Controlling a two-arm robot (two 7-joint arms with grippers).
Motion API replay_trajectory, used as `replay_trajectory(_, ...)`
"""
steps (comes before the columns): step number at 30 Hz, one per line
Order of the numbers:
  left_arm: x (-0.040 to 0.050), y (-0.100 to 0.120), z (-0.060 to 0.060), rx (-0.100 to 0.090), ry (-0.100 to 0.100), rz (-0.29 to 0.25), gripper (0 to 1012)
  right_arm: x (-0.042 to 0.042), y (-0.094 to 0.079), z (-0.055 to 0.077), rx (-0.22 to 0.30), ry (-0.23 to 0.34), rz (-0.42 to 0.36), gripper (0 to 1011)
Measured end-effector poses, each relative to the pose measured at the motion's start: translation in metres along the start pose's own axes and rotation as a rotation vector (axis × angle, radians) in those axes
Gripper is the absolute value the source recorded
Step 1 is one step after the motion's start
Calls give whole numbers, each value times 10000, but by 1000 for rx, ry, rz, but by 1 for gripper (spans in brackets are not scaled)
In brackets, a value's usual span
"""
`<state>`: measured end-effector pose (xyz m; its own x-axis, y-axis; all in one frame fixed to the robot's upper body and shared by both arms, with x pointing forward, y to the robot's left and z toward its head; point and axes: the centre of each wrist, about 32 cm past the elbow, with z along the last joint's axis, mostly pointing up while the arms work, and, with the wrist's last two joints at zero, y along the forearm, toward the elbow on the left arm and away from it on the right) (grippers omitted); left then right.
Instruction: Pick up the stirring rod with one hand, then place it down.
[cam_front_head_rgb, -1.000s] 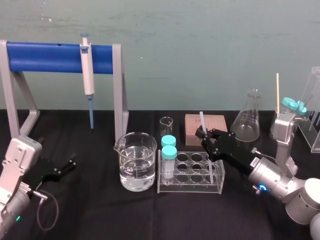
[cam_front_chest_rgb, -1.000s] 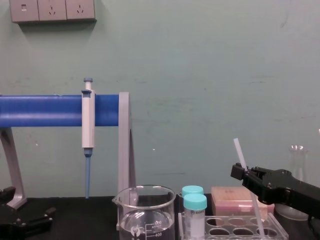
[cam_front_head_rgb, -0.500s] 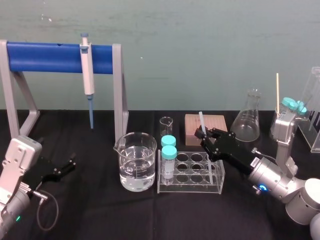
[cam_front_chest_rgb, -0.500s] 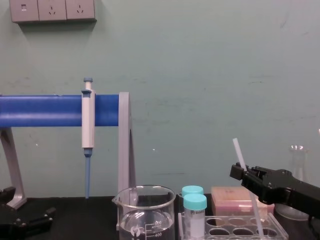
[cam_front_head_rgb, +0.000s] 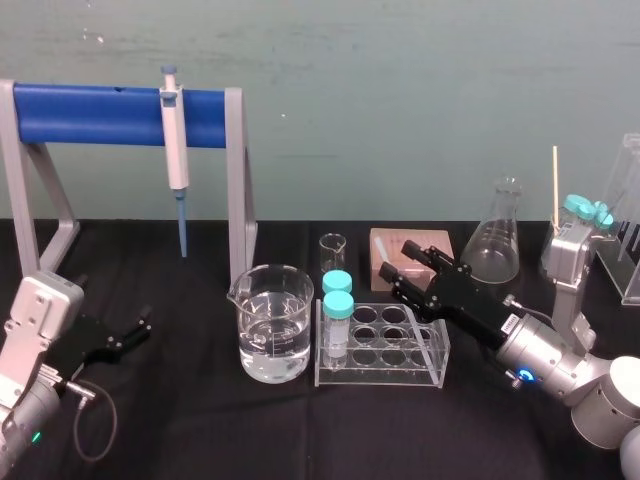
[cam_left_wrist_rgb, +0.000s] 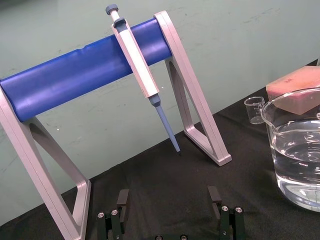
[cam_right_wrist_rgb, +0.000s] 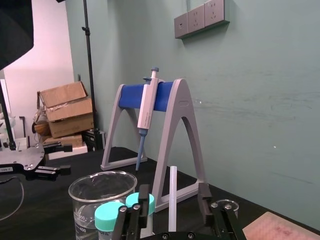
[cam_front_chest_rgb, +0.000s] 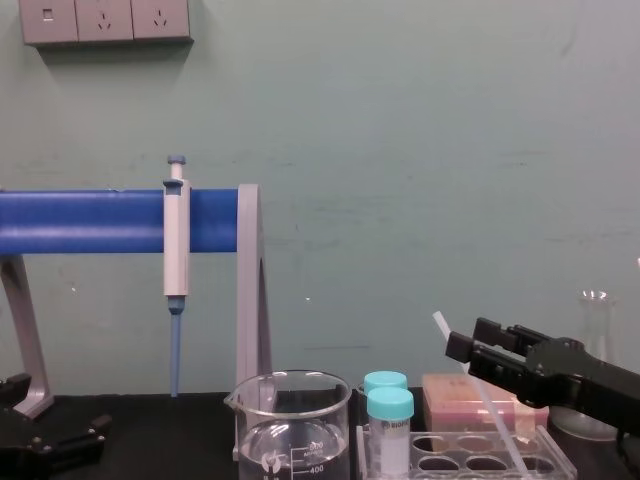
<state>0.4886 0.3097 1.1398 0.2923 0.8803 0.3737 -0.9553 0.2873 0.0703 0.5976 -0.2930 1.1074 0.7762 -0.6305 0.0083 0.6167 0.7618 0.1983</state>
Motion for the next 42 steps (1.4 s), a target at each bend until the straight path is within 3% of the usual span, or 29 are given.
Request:
replay_trajectory(4, 0, 0, 0, 0, 0, 0, 1000, 0, 0, 0, 0, 0, 0, 733)
replay_trajectory(14, 0, 0, 0, 0, 0, 0, 1000, 0, 0, 0, 0, 0, 1, 990)
replay_trajectory(19, 0, 0, 0, 0, 0, 0, 1000, -8, -1, 32, 8, -16, -13, 1003)
replay_trajectory(26, 0, 0, 0, 0, 0, 0, 1000, -70, -37, 178, 56, -98, -100, 1003)
replay_trajectory(30, 0, 0, 0, 0, 0, 0, 1000, -126, -78, 267, 65, -137, -192, 1003)
replay_trajectory(34, 0, 0, 0, 0, 0, 0, 1000, -185, -136, 326, 39, -137, -308, 1003)
replay_trajectory(42, 0, 0, 0, 0, 0, 0, 1000, -279, -276, 329, -83, -55, -540, 1003)
